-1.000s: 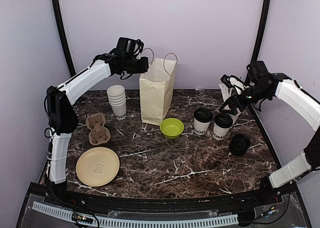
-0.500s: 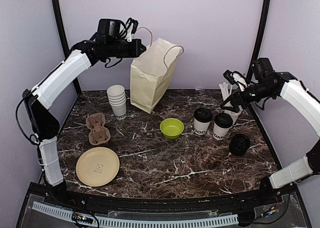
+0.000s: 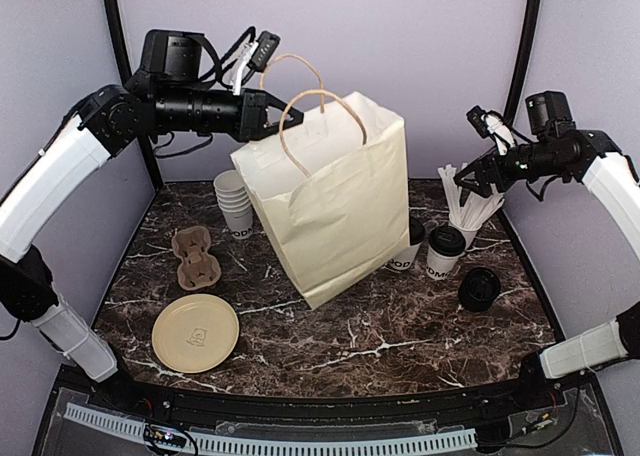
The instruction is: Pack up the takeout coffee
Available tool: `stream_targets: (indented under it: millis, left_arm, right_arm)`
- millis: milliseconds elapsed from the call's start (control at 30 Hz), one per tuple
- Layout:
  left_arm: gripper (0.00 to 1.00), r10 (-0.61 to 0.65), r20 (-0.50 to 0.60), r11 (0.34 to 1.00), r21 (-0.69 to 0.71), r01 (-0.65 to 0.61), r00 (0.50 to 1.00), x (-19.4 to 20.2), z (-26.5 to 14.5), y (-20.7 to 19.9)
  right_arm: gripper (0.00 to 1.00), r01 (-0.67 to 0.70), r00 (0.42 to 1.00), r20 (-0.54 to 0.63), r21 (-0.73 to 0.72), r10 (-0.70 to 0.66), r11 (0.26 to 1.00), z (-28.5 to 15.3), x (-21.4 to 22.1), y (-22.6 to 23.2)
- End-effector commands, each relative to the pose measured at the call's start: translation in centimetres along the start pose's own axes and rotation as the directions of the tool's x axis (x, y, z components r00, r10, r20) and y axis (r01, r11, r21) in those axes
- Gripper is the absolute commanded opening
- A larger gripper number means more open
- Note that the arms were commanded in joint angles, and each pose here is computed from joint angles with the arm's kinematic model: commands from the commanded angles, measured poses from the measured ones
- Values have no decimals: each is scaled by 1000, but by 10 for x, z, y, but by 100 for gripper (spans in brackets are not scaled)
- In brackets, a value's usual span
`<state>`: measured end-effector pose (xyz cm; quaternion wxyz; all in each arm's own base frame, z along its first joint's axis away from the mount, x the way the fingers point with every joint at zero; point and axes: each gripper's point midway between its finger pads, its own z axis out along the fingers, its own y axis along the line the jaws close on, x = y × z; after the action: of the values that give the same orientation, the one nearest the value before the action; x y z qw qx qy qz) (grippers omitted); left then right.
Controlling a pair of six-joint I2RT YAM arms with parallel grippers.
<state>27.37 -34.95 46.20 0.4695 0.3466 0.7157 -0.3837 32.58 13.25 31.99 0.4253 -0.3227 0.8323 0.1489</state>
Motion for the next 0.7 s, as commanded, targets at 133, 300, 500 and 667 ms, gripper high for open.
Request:
stream_targets:
  millis: [133, 300, 500, 667]
  left_arm:
    - [0, 6, -267, 973, 223, 56, 964, 84, 25, -46]
    - [0, 54, -329, 947, 315, 55, 943, 113, 54, -56]
    - [0, 43, -397, 892, 428, 143, 917, 135, 89, -65]
    - [0, 74, -429, 885, 444, 139, 900, 149, 111, -59]
  right_arm:
    - [85, -10, 999, 51, 47, 8, 999, -8, -15, -10]
    - [85, -8, 999, 52, -8, 9, 1000, -3, -8, 0]
    - [85, 4, 1000, 31, -16, -3, 1000, 0, -1, 1]
    - [85, 6, 1000, 21, -25, -5, 1000, 6, 6, 2]
